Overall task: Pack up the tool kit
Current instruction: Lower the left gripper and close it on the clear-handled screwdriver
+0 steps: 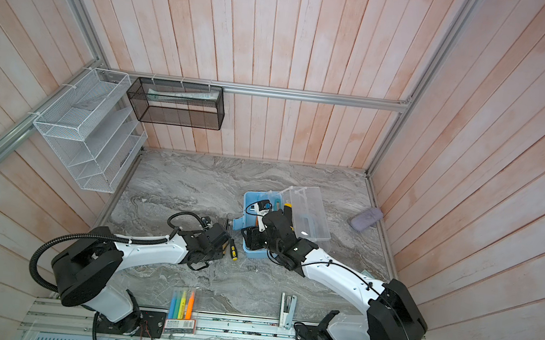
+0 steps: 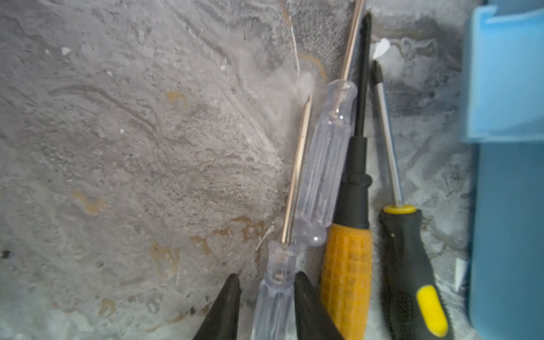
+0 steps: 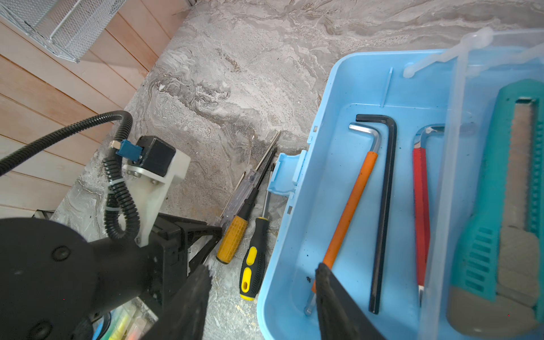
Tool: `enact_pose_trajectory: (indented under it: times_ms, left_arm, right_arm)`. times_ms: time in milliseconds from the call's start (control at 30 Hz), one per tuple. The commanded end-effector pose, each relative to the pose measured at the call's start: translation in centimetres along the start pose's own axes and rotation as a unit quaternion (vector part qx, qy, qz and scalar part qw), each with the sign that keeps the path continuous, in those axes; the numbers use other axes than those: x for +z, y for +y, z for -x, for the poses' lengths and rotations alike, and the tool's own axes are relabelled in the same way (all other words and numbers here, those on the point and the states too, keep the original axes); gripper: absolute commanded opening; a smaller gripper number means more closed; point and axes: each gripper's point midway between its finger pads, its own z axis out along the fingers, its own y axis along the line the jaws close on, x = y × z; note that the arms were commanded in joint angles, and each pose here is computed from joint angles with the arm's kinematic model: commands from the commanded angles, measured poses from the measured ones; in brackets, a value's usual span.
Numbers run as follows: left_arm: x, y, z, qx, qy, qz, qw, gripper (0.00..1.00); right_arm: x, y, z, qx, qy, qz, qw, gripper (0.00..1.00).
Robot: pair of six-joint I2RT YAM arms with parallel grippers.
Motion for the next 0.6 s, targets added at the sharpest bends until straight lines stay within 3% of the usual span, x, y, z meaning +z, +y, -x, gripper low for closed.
enact_pose_trajectory:
  times_ms: [0, 567]
  left_arm:
    - [0.6, 2.0, -0.8, 0.012, 0.009, 0.051, 0.999, 0.31]
    - [1.1, 3.8, -2.0, 0.015, 0.022, 0.081, 0.996, 0.24]
  right_arm:
    - [-0.3, 0.2, 0.5, 0.006, -0.012, 0.015, 1.0, 0.57]
    - [0.4, -0.1, 0.3, 0.017, -0.006, 0.023, 1.0, 0.57]
